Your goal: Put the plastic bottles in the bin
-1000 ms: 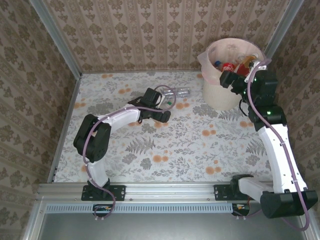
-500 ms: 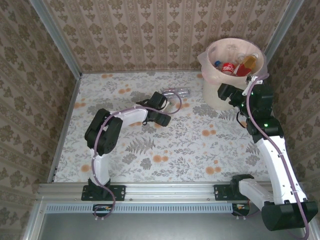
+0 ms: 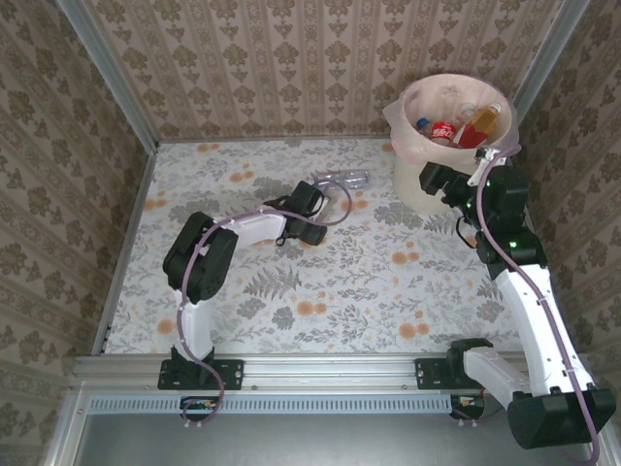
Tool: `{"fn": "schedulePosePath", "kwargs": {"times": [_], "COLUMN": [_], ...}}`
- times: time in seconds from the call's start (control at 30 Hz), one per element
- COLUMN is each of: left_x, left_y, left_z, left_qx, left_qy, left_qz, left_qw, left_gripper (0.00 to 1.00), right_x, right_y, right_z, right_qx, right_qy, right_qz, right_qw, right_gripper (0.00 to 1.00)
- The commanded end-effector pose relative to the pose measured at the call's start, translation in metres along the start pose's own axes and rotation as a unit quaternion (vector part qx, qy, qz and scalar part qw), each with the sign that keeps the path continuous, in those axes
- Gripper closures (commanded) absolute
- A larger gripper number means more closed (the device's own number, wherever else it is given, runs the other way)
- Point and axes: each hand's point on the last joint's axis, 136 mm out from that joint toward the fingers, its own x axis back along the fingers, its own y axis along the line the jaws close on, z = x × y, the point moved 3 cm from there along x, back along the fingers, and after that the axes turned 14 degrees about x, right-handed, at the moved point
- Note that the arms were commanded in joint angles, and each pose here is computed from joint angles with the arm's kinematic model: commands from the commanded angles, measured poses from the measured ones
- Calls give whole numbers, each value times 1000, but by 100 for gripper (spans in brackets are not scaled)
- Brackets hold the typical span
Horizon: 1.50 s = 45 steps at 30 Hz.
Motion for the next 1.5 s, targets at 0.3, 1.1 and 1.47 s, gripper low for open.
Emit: {"fn": "schedulePosePath", "kwargs": {"times": [0.3,1.1,1.47], "left_x": [127,208,209], "left_y": [-46,-127,-133], "left_z": [-61,-65,-66], "left_qx": [21,-83,-89], "left_qy": [-206,-273,-272], "left_qz": [181,310,311], "left_qw": [961,907,906], "left_gripper": [62,63,63], "right_x": [-19,-62,-73], "right_y": [44,125,113], "right_z": [-2,0,19], "right_qx": [-4,-58,-52], "right_qy": [15,65,96], "right_qz": [-106,-257,-209], "right_qw": [994,963,972], "right_gripper": [0,1,43]}}
